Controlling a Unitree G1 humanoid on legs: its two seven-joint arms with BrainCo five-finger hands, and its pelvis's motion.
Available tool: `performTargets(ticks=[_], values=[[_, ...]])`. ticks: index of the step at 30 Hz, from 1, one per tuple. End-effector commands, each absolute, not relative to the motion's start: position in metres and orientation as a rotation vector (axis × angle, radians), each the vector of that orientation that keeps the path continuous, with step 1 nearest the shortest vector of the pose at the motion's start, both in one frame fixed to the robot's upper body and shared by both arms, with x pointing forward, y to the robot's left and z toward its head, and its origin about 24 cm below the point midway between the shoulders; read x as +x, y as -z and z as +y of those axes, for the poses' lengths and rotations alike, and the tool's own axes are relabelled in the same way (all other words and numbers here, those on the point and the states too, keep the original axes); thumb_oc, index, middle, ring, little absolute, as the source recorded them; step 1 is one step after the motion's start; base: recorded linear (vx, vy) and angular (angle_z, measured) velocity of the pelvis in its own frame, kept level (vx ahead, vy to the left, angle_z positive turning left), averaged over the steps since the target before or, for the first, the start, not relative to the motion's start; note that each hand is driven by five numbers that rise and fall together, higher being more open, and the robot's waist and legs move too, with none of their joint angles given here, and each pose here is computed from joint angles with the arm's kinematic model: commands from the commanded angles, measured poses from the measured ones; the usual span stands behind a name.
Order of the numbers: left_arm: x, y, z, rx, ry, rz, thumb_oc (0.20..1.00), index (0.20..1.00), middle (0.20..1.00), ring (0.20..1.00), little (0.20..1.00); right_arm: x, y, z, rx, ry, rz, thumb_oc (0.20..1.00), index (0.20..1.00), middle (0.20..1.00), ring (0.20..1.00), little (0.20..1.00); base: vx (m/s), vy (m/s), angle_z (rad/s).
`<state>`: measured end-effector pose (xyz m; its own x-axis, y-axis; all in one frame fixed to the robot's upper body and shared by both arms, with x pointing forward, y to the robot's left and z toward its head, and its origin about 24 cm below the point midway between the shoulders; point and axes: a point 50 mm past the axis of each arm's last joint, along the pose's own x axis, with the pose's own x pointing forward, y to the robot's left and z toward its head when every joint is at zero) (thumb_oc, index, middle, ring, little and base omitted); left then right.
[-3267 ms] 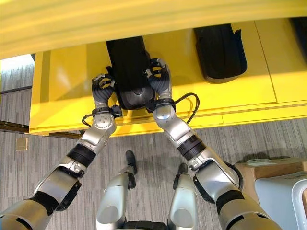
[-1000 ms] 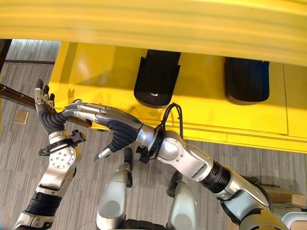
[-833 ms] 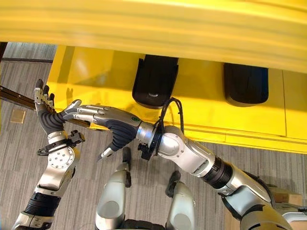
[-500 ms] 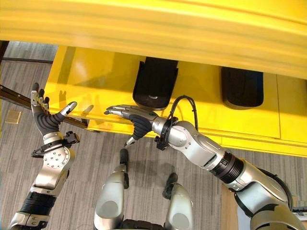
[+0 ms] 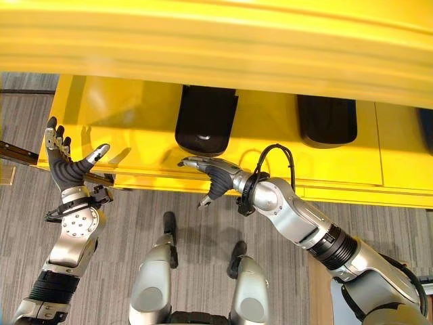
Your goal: Move parts from the plastic box to the shelf.
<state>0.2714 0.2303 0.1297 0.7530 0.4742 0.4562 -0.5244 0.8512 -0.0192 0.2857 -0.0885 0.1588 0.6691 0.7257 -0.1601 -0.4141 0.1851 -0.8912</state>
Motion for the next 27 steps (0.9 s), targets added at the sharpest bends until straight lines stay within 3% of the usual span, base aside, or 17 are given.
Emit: performTargets(ticks=[1, 18, 27], values=[[0.266, -0.148, 0.244, 0.107, -0.602, -0.552, 1.0, 1.0, 1.0, 1.0, 1.0, 0.284, -0.176, -0.088, -1.175, -0.799, -0.388, 1.0, 1.0, 1.0, 1.0, 1.0, 0.0, 0.0, 0.0], [0.266, -0.142, 0.245, 0.099, -0.619, -0.513, 1.0, 1.0, 1.0, 1.0, 1.0, 0.298, -0.178, -0.121, -1.253, -0.495, -0.397, 1.0, 1.0, 1.0, 1.0, 1.0, 0.0, 0.001, 0.0], [0.266, -0.141, 0.24, 0.067, -0.616, -0.497, 1.0, 1.0, 1.0, 1.0, 1.0, 0.302, -0.176, -0.133, -1.126, -0.321, -0.405, 1.0, 1.0, 1.0, 1.0, 1.0, 0.01, 0.022, -0.05]])
